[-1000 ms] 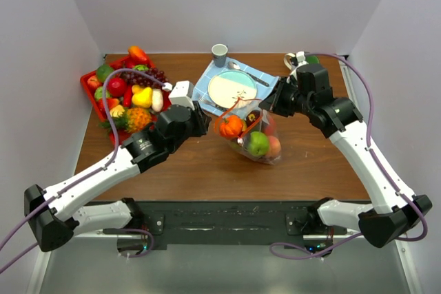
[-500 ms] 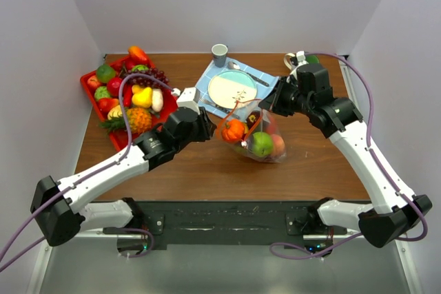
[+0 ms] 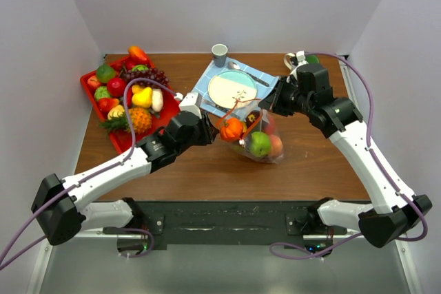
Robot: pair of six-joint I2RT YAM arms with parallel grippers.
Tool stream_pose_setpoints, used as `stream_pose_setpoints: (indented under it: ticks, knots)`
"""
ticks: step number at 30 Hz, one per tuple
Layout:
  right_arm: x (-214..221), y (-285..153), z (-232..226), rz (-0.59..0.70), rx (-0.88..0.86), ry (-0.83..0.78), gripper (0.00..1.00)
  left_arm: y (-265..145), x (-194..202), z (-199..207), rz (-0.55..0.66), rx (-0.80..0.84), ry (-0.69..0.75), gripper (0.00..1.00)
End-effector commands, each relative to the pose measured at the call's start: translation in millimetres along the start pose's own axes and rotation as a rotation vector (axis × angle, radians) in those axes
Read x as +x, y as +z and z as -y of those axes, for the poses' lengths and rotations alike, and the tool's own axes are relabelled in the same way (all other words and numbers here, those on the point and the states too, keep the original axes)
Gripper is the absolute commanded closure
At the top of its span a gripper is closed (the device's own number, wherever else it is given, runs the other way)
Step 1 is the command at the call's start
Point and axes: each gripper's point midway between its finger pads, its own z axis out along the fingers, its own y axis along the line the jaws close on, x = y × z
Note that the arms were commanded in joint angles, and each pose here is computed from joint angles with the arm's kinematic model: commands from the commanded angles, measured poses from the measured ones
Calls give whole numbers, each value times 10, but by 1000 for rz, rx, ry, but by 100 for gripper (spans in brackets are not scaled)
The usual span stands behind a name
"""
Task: Place the food in the zip-top bag and seal the zipper
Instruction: Adjust the zipper food storage bag at the center of the board.
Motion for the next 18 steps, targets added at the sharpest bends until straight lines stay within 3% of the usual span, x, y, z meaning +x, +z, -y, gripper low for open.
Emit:
stream_pose_setpoints:
  ticks: [1,3,5,11,18]
  knots:
    - [-198,-94,-250,73,-96,-6,100,69,-99,107,48,47,-39,68]
    - [-186,-90,-236,69,-93,-6,100,73,-159,209,69,94,-44,76]
    - [-161,-75,-223,63,-94,-7,100,59,-307,409,99,152,-38,100]
    - [19,117,-59,7,-57,-15,100,-213,-587,1169,160,293,5,100]
    - [-4,113,147,28,55,-65,100,-130,-514,925,130,158,9,100]
